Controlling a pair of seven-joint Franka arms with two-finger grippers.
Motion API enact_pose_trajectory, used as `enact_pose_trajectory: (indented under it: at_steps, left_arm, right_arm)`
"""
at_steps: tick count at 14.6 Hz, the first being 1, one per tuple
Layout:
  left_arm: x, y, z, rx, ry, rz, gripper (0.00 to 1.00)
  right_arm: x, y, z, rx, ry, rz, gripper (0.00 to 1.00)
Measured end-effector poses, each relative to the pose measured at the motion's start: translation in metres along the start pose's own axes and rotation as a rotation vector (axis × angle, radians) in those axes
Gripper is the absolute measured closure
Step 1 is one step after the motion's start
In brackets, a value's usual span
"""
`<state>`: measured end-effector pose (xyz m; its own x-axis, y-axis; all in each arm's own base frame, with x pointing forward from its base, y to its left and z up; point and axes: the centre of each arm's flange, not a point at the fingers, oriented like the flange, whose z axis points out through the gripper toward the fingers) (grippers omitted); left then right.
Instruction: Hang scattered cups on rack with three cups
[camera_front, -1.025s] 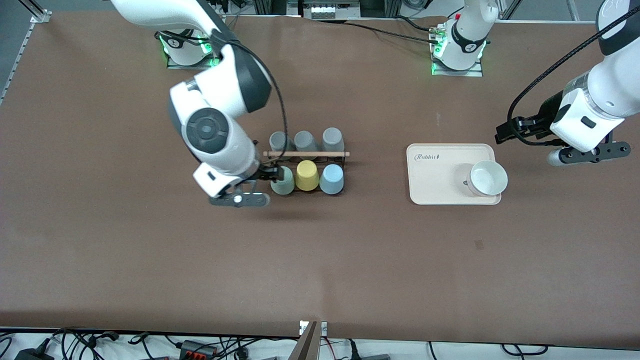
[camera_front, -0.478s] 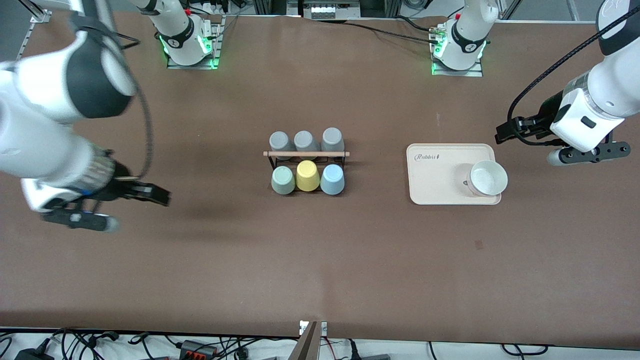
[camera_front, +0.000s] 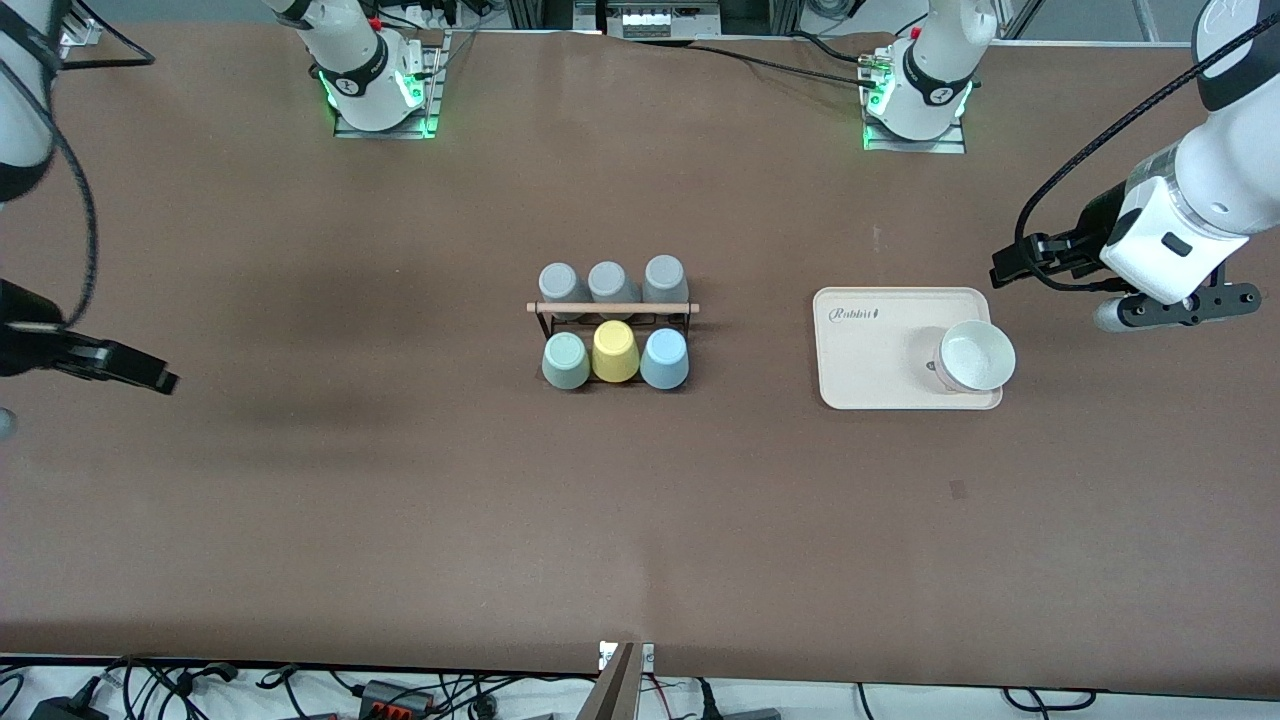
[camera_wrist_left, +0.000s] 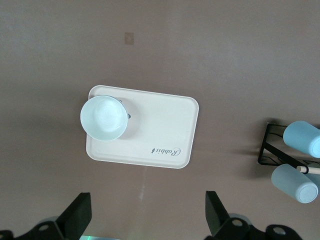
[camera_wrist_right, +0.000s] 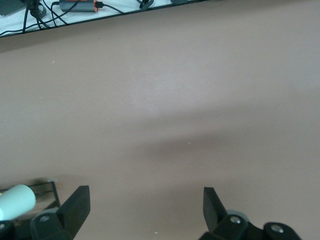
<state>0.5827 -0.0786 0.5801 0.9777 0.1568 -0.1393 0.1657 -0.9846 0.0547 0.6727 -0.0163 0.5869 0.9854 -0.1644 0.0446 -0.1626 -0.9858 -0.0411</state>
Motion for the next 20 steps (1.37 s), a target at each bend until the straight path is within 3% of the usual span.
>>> enact_pose_trajectory:
  at_steps: [6,12,15,20]
  left_arm:
    - [0.000,0.000,0.000,0.000,0.000,0.000,0.00]
    - [0.000,0.000,0.000,0.000,0.000,0.004,0.00]
    - [0.000,0.000,0.000,0.001,0.000,0.032,0.00]
    - [0.000,0.000,0.000,0.001,-0.001,0.041,0.00]
  right_arm:
    - [-0.025,0.024,-0.043,-0.049,0.058,-0.080,0.00]
    - [-0.037,0.033,-0.032,-0.054,0.044,-0.112,0.00]
    - [-0.068,0.038,-0.028,-0.047,0.070,-0.116,0.00]
    - [-0.115,0.045,-0.022,-0.041,0.051,-0.133,0.00]
